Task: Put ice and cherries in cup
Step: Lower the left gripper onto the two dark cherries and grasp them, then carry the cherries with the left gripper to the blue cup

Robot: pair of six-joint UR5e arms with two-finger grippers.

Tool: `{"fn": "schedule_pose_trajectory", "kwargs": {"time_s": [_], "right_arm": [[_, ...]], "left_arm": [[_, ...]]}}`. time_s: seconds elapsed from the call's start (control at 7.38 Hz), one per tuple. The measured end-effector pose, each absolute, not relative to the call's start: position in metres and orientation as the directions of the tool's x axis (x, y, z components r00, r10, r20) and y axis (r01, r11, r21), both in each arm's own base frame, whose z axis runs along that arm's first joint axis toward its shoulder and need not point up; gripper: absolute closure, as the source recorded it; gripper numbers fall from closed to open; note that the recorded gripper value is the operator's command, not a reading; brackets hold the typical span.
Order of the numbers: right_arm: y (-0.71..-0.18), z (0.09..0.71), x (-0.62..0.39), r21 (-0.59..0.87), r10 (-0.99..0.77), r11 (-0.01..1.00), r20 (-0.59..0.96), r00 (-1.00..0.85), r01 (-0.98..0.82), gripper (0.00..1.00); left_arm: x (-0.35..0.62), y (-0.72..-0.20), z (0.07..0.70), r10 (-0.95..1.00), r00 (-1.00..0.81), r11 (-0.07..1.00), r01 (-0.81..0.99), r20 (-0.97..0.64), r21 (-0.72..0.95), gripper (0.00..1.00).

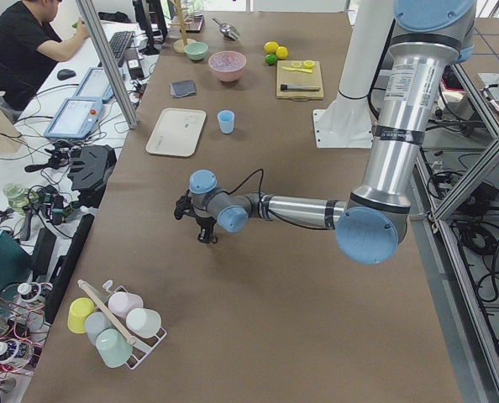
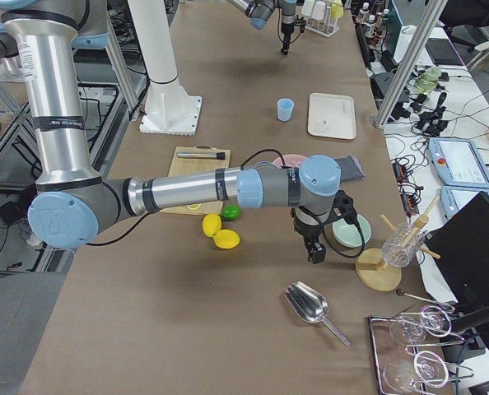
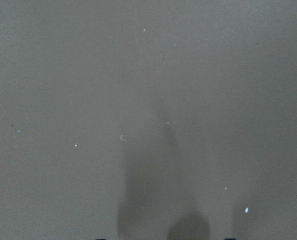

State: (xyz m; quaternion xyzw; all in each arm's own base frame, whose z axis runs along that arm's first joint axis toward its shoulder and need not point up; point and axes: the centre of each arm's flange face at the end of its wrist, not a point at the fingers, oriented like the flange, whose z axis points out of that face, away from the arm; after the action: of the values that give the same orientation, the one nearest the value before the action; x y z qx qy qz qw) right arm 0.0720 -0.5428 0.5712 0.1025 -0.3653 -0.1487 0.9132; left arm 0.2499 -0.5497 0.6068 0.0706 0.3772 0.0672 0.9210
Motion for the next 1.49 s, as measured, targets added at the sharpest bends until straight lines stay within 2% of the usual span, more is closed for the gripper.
{"fn": "schedule_pose_trajectory", "kwargs": {"time_s": [0.54,0.95,1.49], "right_arm": [[-0.541,0.570,0.072,0.293,-0.344,0.936,0.638,0.689,0.195,0.00],[-0.551,0.562,0.071,0.200,-0.248,0.968,0.672,0.697,0.151,0.00],[-0.560,0.547,0.072,0.161,-0.179,0.983,0.682,0.709,0.093,0.00]], "left_arm": [[0.246,-0.559,0.572,0.188,0.688,0.976,-0.050,-0.701,0.212,0.76],[0.270,-0.613,0.433,0.044,0.693,0.992,0.056,-0.719,0.115,0.76],[0.366,-0.637,0.273,-0.223,0.614,0.965,0.249,-0.758,-0.082,0.76]]}}
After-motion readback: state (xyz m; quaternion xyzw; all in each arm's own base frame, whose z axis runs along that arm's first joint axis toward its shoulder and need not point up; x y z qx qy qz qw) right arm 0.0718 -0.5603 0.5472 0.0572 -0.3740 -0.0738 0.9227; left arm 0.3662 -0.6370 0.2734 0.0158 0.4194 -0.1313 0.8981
